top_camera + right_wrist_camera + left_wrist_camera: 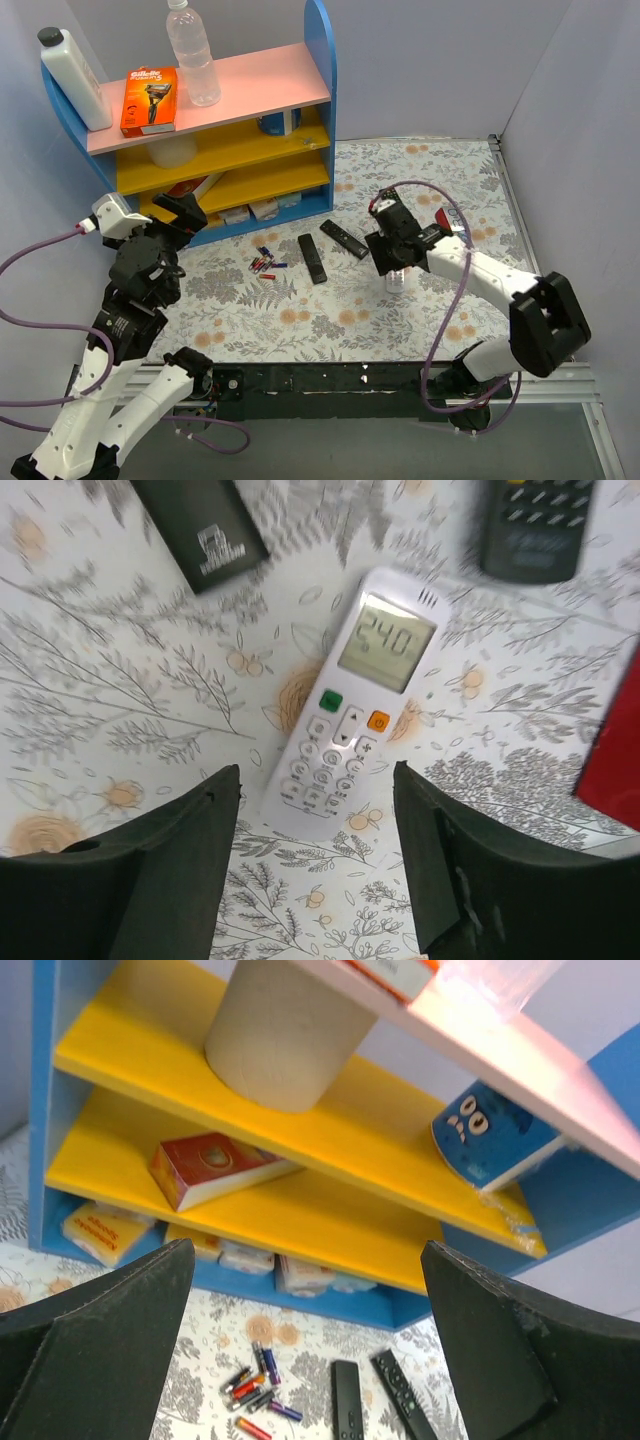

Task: Load the batteries into the remote control

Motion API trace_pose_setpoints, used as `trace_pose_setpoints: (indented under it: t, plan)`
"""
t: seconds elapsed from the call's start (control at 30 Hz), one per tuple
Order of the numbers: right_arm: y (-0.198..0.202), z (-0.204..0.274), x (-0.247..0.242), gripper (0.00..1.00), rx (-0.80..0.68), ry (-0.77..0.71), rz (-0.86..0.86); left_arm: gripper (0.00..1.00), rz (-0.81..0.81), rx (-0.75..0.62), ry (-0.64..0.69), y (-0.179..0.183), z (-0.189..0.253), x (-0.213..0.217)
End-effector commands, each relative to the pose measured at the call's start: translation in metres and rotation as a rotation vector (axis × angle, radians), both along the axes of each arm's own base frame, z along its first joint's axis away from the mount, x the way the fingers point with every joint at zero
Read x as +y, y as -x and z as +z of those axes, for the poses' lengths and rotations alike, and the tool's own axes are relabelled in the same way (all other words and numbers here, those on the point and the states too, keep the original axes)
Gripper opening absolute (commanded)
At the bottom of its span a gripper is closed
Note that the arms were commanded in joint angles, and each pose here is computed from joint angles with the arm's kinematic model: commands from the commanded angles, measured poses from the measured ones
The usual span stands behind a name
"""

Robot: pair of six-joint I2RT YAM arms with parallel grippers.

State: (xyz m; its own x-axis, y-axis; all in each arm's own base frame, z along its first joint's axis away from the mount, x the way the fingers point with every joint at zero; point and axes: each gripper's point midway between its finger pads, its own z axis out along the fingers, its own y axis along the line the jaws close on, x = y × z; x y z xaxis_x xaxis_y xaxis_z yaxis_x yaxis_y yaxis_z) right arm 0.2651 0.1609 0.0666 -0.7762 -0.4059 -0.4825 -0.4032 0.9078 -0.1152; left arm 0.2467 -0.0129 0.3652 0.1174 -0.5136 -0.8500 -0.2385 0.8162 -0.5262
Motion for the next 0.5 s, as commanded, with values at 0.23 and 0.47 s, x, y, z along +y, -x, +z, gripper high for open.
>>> trace_pose_setpoints:
  t: [0.23,0.47]
  plan:
    - [-0.051,0.217,-0.052,0.93,-0.674,-0.266,-0.255,0.98,0.113,-0.123,-0.084,0.020,0.063,0.032]
    - [-0.016,0.302,-0.102,0.94,-1.071,-0.355,-0.348,0.98,0.138,-0.191,-0.117,0.035,0.088,0.044]
